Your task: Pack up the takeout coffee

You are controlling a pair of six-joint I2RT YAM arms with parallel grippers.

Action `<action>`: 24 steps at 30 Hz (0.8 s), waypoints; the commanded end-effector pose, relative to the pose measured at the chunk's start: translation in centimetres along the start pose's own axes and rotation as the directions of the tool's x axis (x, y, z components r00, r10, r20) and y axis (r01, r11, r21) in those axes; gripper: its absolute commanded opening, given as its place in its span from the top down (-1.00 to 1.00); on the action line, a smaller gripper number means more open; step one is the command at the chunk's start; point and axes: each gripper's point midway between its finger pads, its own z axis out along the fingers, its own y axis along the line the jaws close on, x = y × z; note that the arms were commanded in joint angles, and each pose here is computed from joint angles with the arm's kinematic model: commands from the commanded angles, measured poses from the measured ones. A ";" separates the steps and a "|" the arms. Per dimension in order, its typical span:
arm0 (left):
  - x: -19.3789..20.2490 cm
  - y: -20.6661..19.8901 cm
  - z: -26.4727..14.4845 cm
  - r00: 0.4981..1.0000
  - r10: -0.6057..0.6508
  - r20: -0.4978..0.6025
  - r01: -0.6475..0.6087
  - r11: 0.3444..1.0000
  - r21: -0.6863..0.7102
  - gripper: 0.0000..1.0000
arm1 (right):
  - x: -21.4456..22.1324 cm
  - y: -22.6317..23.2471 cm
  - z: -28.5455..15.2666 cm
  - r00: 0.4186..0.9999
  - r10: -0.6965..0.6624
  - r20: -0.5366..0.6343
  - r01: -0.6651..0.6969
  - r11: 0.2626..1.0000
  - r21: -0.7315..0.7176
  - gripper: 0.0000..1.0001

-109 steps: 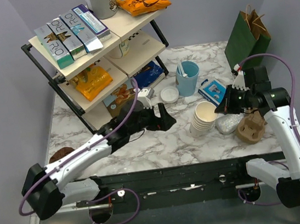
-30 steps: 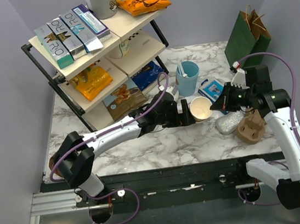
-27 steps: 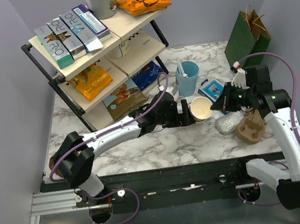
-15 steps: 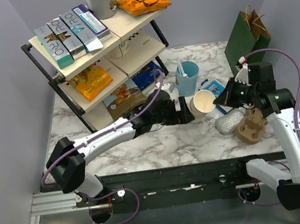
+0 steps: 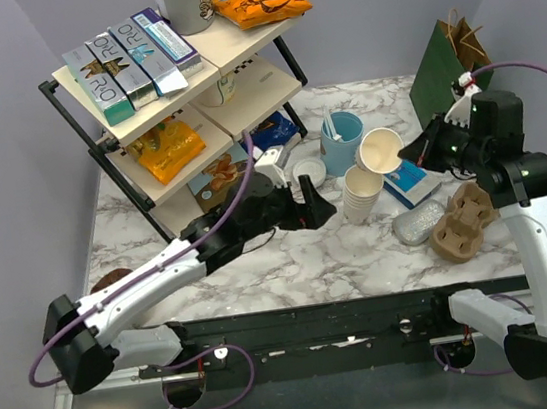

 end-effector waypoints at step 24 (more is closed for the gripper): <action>1.8 14.1 -16.6 0.951 -0.054 0.304 0.211 0.832 -0.513 -0.98 | 20.1 12.3 9.7 0.810 -0.399 -0.429 0.305 0.913 -0.271 0.99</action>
